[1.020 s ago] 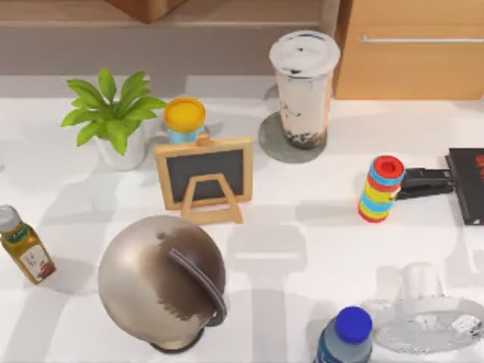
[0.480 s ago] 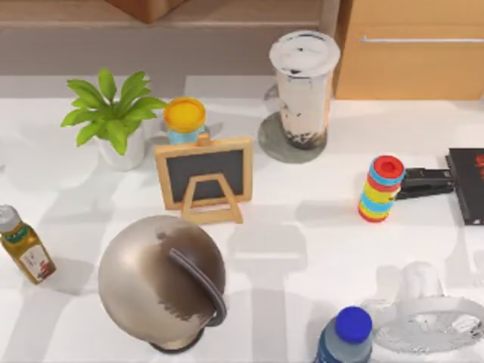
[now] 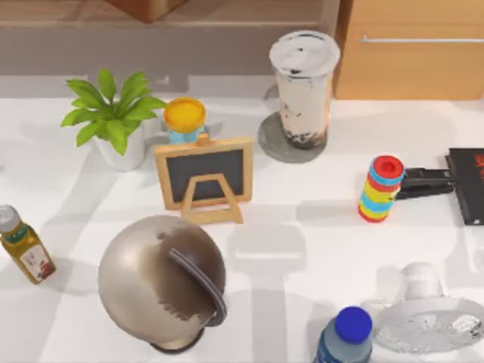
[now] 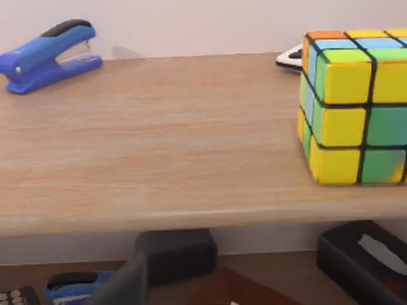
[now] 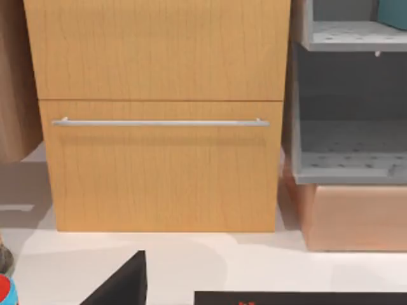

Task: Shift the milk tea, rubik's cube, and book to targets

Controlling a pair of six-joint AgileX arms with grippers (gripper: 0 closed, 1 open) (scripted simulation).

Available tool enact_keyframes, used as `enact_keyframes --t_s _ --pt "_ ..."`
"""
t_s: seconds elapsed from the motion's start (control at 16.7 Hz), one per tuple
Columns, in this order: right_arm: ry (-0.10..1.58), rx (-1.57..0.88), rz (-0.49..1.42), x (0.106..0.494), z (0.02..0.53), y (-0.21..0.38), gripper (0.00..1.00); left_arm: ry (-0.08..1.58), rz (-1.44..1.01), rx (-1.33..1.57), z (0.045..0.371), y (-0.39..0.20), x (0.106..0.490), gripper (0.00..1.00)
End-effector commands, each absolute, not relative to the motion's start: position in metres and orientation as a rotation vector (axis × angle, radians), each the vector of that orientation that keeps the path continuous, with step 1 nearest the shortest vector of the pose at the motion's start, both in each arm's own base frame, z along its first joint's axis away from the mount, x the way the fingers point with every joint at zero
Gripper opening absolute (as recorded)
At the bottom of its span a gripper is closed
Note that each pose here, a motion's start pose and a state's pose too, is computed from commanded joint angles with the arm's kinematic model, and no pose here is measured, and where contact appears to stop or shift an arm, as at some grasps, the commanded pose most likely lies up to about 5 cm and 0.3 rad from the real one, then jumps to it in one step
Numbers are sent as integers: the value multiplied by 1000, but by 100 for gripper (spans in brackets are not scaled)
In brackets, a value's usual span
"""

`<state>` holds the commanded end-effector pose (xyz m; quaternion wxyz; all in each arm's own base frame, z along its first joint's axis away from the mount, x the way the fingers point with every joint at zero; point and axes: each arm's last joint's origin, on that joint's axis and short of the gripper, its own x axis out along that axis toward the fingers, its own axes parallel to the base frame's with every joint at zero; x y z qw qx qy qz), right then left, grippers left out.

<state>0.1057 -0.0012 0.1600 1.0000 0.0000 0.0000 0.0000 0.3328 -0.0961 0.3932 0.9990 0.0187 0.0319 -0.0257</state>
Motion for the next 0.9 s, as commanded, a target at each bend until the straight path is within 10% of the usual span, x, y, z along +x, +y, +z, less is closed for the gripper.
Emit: enact_keyframes --t_s 0.54,0.9 --pt "0 0 0 106 160 -1 100 77 -62 28 291 -23 158 100" --pt "0 0 0 106 160 -1 100 24 -24 8 195 -6 110 100"
